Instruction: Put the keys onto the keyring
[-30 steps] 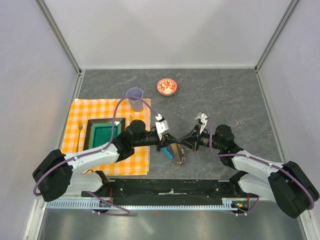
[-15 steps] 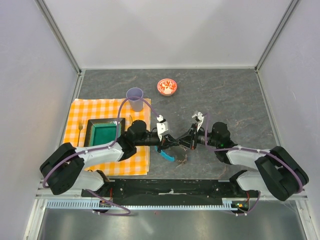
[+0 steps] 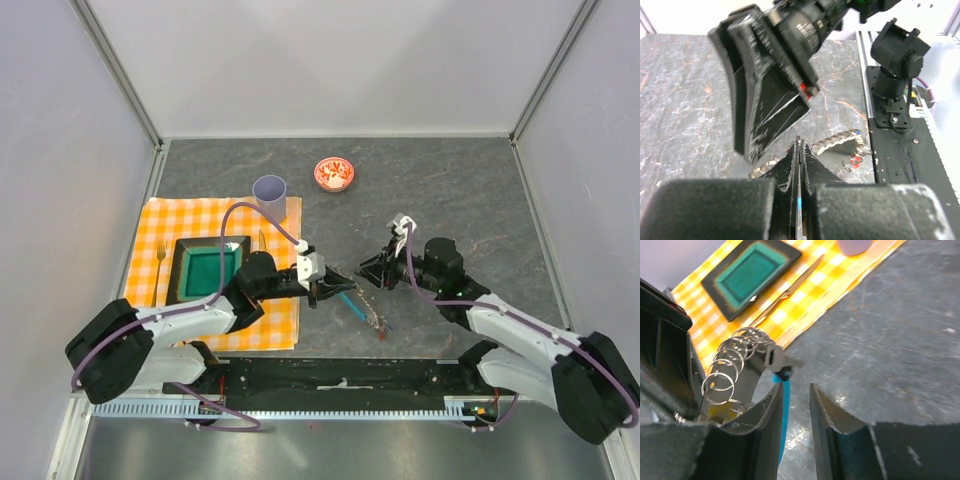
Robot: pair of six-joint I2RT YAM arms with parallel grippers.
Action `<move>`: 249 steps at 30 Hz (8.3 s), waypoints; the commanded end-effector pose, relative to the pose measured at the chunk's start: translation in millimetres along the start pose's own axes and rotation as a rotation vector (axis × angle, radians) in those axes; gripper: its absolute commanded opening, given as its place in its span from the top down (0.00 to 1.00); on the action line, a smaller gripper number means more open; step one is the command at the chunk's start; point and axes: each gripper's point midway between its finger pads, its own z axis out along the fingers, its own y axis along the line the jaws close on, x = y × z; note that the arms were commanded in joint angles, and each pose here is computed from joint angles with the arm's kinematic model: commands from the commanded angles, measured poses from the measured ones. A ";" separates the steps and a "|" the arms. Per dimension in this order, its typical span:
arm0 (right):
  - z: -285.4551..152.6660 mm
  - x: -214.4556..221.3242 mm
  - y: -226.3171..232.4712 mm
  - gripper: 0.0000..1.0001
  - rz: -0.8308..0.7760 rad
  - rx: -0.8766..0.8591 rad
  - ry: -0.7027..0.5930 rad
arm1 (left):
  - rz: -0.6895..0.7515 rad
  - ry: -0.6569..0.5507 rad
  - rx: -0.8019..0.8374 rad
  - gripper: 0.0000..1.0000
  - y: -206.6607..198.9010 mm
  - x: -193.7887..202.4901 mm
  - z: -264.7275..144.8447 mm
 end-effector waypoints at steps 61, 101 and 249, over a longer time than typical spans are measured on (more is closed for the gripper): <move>-29.3 -37.6 48.8 1.00 -0.332 -0.157 -0.048 | 0.051 0.058 -0.140 0.69 31.0 -20.5 -19.4; -24.7 -27.2 64.4 1.00 -0.491 -0.105 0.083 | -0.023 0.365 0.221 0.70 4.4 4.7 4.3; -107.4 -58.5 -76.9 0.16 -0.015 0.750 -0.297 | -0.096 0.323 -0.168 0.93 106.1 46.2 56.4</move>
